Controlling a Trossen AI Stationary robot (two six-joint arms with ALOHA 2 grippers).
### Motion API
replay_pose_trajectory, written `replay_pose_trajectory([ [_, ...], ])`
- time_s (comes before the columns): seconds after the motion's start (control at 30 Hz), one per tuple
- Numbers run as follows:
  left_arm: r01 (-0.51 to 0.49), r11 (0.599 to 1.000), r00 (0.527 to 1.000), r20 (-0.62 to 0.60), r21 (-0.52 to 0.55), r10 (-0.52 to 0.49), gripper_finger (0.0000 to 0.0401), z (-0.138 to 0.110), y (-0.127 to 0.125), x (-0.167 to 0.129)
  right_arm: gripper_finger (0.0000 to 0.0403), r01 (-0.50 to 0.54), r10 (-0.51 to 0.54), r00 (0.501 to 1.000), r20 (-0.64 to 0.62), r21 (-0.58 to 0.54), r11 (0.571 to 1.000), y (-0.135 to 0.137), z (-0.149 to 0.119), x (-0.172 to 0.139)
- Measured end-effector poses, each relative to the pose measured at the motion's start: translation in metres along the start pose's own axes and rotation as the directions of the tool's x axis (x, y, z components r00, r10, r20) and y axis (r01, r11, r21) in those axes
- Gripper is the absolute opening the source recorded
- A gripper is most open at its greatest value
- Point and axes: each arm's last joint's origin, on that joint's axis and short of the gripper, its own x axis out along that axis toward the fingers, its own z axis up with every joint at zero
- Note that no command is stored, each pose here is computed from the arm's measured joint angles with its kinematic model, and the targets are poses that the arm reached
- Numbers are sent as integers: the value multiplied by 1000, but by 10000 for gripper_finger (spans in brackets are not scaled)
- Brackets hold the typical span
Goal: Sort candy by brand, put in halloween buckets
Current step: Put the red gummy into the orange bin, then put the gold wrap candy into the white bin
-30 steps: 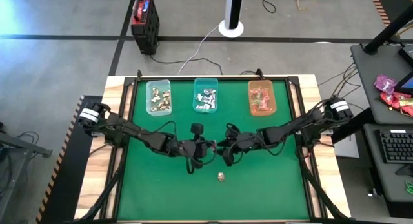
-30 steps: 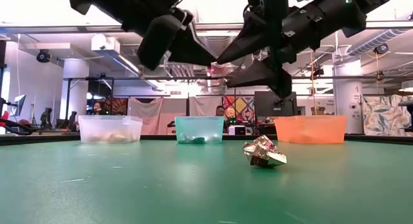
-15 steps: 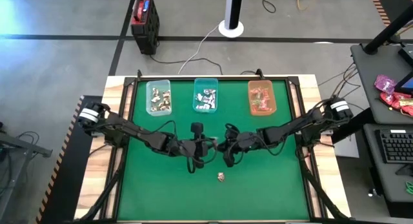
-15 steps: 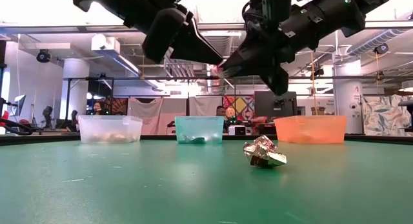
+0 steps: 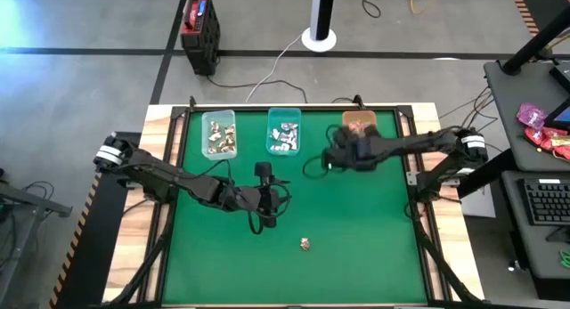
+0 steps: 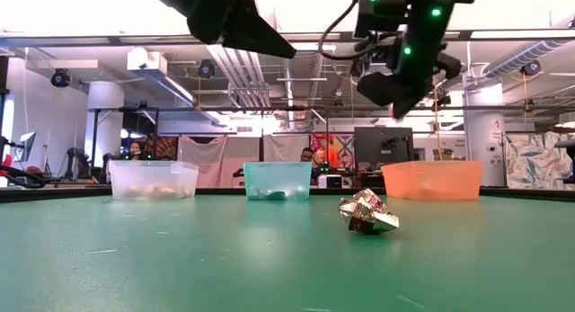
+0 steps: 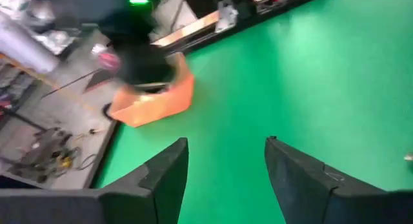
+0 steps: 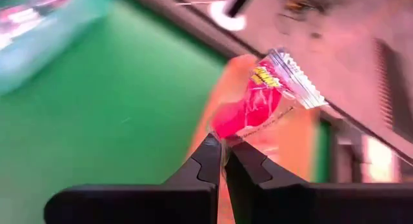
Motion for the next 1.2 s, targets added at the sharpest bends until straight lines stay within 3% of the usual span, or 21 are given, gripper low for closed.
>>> replay_pose_trajectory([
  [0.1,61,998,998,7,-3,-61,187,-1,-2,0,9,72,-69,996,-63,41,997,-20,21,19],
  [0.23,244,970,970,10,-8,-244,187,-6,-11,3,23,63,-29,960,-277,113,992,-50,31,58],
  [0.33,317,948,948,-10,-13,-317,187,-11,-17,5,51,46,13,919,-395,140,989,-68,29,79],
  [0.47,370,929,928,-30,-20,-371,187,-17,-25,12,106,24,40,896,-442,138,990,-76,26,88],
  [0.67,388,922,921,-28,1,-388,187,-30,-45,35,192,-60,110,919,-378,140,988,-56,25,66],
  [0.8,483,875,874,47,15,-484,187,-38,-62,53,230,-138,160,956,-247,106,985,-36,26,47],
  [0.97,570,822,818,105,-5,-566,187,-48,-76,66,257,-221,233,958,-168,87,971,-19,24,31],
  [1.2,553,831,828,155,-60,-539,186,-65,-86,89,267,-224,228,966,-120,50,973,-11,20,21],
])
